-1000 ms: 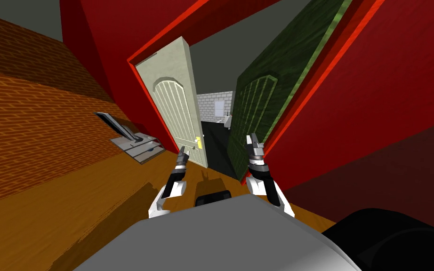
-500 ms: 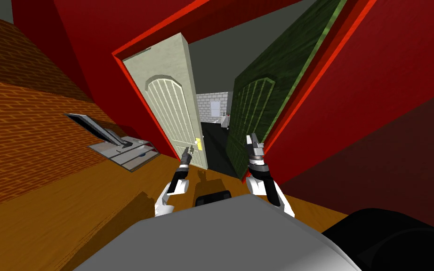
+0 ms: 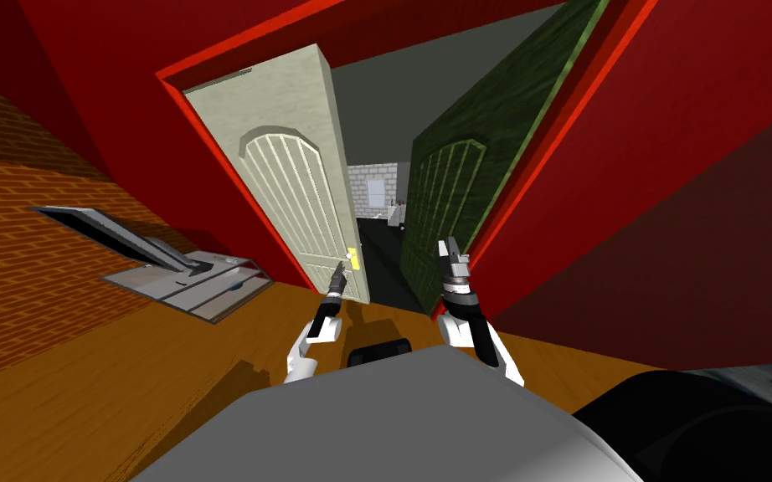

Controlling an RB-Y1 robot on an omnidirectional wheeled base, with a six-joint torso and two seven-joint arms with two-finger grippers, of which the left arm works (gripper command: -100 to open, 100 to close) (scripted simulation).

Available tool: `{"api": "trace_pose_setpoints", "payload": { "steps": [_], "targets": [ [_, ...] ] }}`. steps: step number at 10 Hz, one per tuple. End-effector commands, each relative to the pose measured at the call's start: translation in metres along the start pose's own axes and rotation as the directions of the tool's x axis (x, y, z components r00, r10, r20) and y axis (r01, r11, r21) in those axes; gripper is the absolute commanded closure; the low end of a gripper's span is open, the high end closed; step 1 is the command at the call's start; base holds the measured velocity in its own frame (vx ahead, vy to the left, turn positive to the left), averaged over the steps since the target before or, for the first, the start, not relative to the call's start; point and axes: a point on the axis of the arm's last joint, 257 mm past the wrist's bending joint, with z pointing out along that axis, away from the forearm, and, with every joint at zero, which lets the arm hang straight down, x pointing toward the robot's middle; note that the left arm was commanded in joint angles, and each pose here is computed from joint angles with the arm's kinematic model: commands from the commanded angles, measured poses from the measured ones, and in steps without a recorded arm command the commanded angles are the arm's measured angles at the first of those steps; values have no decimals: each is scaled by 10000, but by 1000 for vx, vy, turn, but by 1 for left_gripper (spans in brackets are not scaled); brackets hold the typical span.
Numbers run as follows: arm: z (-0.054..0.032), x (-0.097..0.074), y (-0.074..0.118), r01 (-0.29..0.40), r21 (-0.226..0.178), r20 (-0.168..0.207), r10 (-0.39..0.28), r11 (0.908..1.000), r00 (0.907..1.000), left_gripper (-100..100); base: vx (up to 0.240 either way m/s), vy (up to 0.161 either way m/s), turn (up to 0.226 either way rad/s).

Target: Push the door open

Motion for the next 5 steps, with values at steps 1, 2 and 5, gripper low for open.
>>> {"api": "trace_pose_setpoints", "payload": {
  "steps": [1,2,5],
  "targets": [
    [20,37,112,0,-274,-81,-2,9996,10000,-100,52,213,-165],
    [36,98,217,5,-519,-163,-13,9987,9999,-100,56,205,-200],
    [60,219,392,34,-938,-306,-63,9956,9995,-100,23,149,-117]
  ]
}}
